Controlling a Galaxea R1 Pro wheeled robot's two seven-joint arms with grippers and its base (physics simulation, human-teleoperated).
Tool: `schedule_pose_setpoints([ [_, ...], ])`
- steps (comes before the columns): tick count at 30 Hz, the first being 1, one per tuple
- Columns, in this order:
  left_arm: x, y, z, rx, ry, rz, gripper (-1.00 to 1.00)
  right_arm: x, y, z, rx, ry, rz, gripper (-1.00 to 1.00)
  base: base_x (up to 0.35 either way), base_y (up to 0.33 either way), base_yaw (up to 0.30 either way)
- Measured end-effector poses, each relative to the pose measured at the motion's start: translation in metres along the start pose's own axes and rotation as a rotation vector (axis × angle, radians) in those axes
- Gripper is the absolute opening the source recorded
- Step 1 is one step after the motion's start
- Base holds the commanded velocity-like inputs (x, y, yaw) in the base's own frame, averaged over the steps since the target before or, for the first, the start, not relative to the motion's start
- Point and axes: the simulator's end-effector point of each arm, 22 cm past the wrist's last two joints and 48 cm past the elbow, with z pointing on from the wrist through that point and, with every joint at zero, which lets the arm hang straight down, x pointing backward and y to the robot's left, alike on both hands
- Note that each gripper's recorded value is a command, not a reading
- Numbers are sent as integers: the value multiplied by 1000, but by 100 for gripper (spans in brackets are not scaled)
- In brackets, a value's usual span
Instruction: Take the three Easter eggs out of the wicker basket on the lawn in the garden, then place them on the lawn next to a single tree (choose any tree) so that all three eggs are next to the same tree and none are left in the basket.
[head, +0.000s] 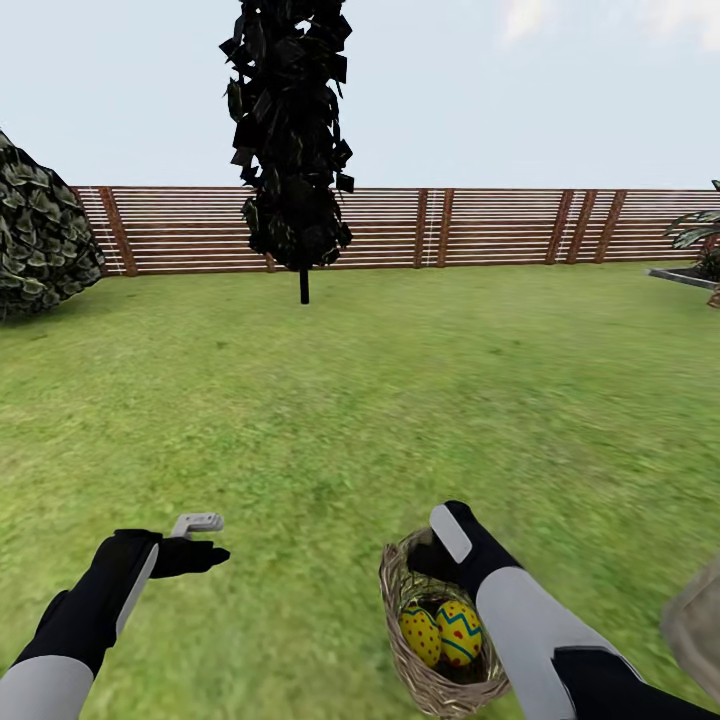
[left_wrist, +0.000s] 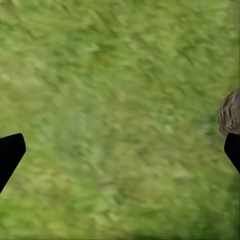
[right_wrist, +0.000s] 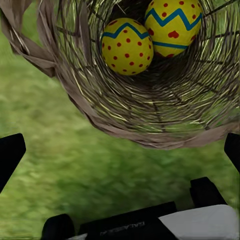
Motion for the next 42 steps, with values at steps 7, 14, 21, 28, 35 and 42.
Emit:
schedule_pose_setpoints([
  [7,2,0,1,3,3,-5,100,6,-20,12,19,30,13,100,0,0,0],
  [14,12,17,7,-3,4,-80,100,7,-15,26,-25,21,14,100,0,0,0],
  [21,24,33,12,-8,14,-158,100,9,-15,39,-33,15,14,100,0,0,0],
  [28,28,23,13,41,30,-178,100,12,-17,52,-35,13,11,100,0,0,0],
  [35,31,6,19,135,28,-191,100,16,-19,66,-36,13,12,100,0,0,0],
  [42,39,4,29,149,20,-201,100,11,-40,82,-32,5,39,100,0,0,0],
])
